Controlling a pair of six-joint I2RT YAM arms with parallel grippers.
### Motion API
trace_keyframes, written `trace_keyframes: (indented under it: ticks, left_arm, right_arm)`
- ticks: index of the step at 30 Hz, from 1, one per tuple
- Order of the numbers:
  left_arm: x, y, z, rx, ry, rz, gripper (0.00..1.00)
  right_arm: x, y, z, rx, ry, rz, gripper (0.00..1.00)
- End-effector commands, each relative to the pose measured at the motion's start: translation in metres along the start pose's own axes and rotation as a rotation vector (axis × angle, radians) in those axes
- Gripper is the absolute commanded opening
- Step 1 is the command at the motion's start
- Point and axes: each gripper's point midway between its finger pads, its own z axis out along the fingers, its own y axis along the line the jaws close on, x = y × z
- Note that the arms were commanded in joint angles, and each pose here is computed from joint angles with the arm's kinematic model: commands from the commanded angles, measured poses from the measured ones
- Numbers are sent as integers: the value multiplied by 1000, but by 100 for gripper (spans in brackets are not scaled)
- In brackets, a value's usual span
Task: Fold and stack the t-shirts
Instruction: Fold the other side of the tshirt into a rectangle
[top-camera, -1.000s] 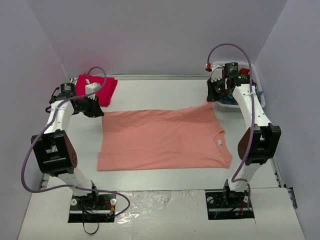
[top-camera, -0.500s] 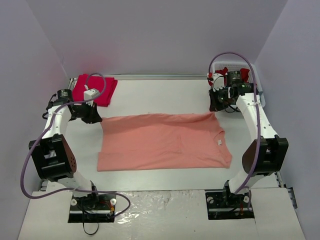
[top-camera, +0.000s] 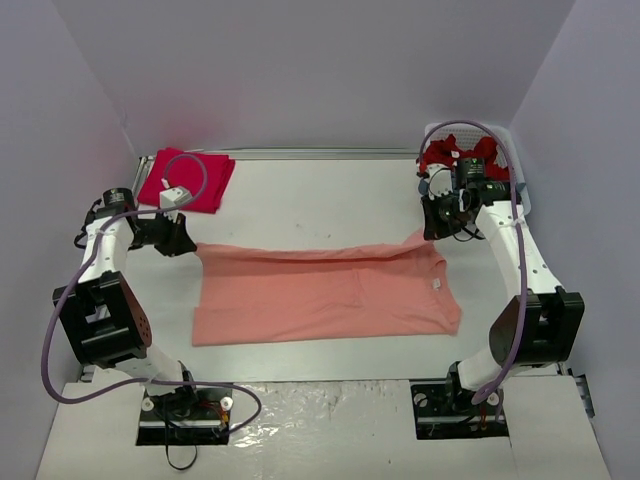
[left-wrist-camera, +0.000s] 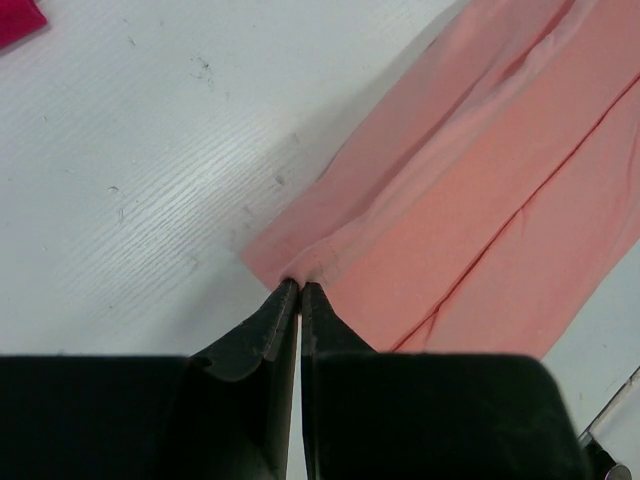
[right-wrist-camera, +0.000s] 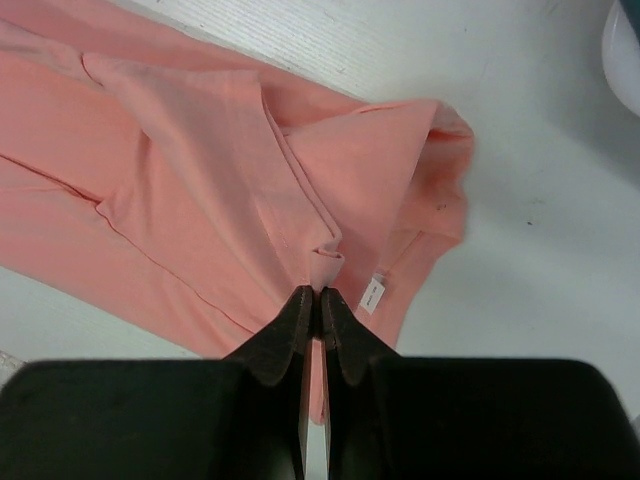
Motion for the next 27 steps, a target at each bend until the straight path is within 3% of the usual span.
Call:
trace_keyframes:
  ticks: [1,27]
  left_arm:
    - [-1,-8,-12,34,-33,45,2]
    - [37,-39,-20,165,41,111,2]
  right_arm:
    - [13,2,-15,21,14,-2,0]
    - [49,9,-21,33,76,-11,0]
